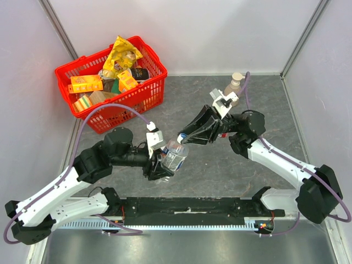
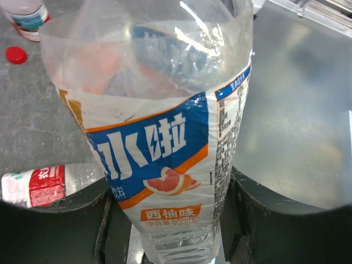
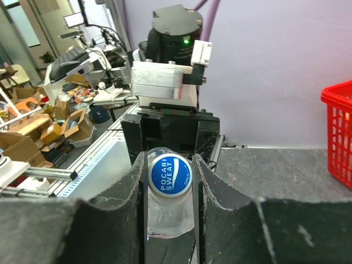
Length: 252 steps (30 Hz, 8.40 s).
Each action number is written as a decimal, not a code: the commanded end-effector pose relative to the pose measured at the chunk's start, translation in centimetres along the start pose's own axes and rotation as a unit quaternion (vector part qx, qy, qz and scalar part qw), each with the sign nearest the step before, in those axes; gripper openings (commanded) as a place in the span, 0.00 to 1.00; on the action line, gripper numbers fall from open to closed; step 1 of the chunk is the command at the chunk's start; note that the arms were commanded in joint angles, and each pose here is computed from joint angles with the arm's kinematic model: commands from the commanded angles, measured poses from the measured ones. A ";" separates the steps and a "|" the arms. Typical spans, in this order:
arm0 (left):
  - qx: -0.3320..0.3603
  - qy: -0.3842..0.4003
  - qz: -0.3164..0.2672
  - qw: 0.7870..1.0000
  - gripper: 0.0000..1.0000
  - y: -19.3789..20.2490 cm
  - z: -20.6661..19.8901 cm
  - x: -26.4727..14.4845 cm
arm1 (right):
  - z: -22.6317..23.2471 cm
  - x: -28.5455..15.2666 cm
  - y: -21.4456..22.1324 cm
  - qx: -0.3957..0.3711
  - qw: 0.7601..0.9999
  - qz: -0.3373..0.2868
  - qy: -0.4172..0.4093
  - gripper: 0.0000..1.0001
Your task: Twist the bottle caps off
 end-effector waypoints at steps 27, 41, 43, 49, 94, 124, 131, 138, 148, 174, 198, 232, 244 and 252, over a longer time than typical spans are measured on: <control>0.049 0.065 -0.042 0.996 0.12 -1.2 -1.1 0.3 | -0.2 0.4 -1.0 -0.031 0.999 -0.025 0.026 0.94; 0.023 -0.092 0.003 0.996 0.11 1.0 2.4 1.2 | -2.6 -0.5 -1.4 -0.023 0.976 0.032 0.215 0.98; 0.016 -0.143 0.002 0.990 0.09 1.2 3.3 1.1 | -3.3 -0.8 -1.2 -0.010 0.967 0.037 0.252 0.98; 0.002 -0.244 0.017 0.970 0.08 2.0 5.1 0.8 | -4.7 -1.0 -1.0 0.026 0.946 0.042 0.319 0.98; -0.002 -0.414 0.086 0.906 0.05 4.2 8.9 1.5 | -9.8 1.3 6.5 0.223 0.923 0.088 0.301 0.46; -0.010 -0.403 0.069 0.912 0.03 3.7 8.4 1.1 | -8.2 1.5 6.5 0.217 0.947 0.060 0.230 0.00; -0.017 -0.343 0.042 0.938 0.02 2.7 7.0 0.9 | -6.8 1.2 5.4 0.169 0.964 0.062 0.196 0.00; -0.026 -0.214 0.045 0.975 0.02 2.0 4.7 1.9 | -4.9 1.0 4.2 0.112 0.981 0.081 0.138 0.00; -0.006 -0.074 0.008 0.997 0.02 0.9 2.0 1.7 | -2.7 0.0 3.1 0.018 0.988 0.120 0.093 0.00; 0.028 0.131 -0.019 0.991 0.02 -0.4 -1.9 0.8 | 1.8 0.0 0.1 -0.081 0.993 0.064 -0.053 0.00; 0.010 -0.081 0.000 0.997 0.02 1.4 2.1 1.1 | 0.0 -1.7 -2.8 -0.103 0.960 0.006 0.259 0.98; -0.023 -0.394 0.065 0.917 0.02 4.4 8.1 1.0 | -8.3 1.0 3.7 0.124 0.936 0.061 0.325 0.79; -0.023 -0.387 0.067 0.919 0.02 4.3 8.0 1.2 | -8.4 2.0 4.8 0.139 0.941 0.087 0.295 0.65; -0.023 -0.387 0.068 0.919 0.02 4.3 8.1 1.2 | -8.4 2.2 5.5 0.151 0.941 0.102 0.286 0.57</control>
Point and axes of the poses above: each gripper's point midway between its finger pads, its own x axis out along the fingers, its own z axis along the line the jaws close on, y = z × x, the point moved 9 cm from there along -x, back along the fingers, and after that the axes turned 7 degrees about -x, right-handed, at the moved point
